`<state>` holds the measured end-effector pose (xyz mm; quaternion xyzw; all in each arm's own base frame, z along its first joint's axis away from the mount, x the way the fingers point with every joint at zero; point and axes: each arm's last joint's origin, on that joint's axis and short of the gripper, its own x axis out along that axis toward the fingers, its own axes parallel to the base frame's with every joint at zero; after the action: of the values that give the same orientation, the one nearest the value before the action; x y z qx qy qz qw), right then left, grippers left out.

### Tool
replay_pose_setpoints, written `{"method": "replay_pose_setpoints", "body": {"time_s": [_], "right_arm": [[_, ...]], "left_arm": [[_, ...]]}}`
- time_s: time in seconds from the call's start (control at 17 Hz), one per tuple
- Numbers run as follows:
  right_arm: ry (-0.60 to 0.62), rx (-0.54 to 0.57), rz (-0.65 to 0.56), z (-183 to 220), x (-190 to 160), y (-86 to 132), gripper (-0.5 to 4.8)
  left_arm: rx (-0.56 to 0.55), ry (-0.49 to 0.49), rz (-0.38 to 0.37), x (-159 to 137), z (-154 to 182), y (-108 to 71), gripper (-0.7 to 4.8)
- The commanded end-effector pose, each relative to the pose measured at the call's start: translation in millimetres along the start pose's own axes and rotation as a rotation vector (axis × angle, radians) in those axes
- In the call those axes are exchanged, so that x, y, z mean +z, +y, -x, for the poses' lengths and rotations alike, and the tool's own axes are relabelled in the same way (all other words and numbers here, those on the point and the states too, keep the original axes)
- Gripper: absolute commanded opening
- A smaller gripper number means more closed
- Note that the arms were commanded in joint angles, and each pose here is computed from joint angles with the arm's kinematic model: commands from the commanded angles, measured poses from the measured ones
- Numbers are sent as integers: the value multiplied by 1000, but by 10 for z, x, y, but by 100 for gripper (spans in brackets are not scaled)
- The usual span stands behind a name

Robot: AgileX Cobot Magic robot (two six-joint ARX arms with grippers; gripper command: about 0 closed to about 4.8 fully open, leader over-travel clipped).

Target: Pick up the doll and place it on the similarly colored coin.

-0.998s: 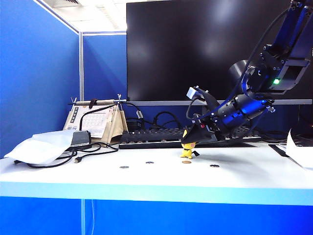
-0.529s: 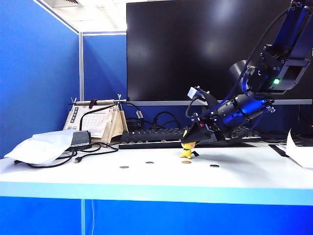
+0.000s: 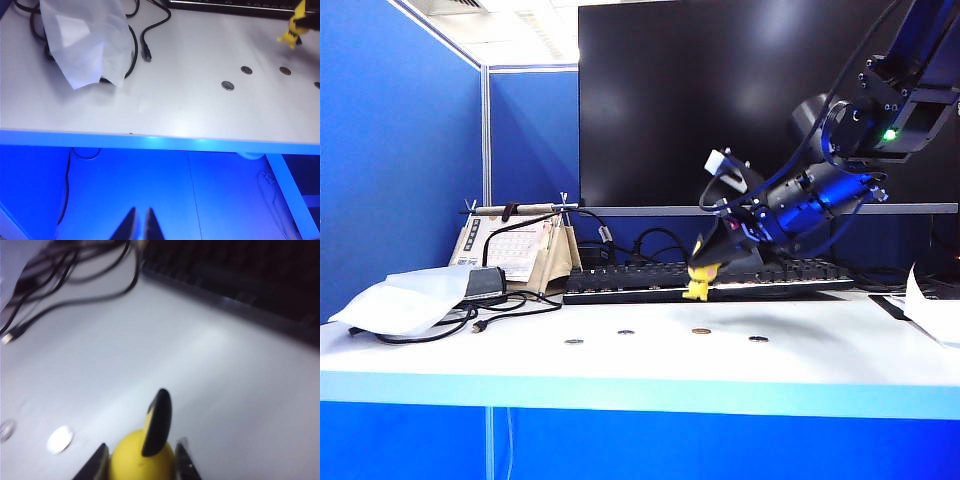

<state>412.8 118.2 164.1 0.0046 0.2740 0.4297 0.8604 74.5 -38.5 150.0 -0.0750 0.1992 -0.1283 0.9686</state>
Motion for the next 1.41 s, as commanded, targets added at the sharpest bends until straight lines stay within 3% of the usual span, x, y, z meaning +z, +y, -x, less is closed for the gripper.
{"method": "replay_pose_setpoints", "body": {"time_s": [0.06,0.41,0.65,1.0,1.23,1.41], "right_arm": [[28,53,-30,21,-5,45,103],[54,100,-26,5,8,157,103],[110,57,120,79,71,297,103],[21,73,151,451,431,533,103],[20,-24,227,654,530,710,103],[67,-140,280,585,290,817,103]], "left_arm": [[-2,-4,0,3,-1,-1,30],[-2,-4,0,3,-1,-1,30],[-2,-4,0,3,-1,-1,30],[-2,-4,0,3,-1,-1,30],[-2,-4,0,3,-1,-1,30],[-2,-4,0,3,-1,-1,30]]}}
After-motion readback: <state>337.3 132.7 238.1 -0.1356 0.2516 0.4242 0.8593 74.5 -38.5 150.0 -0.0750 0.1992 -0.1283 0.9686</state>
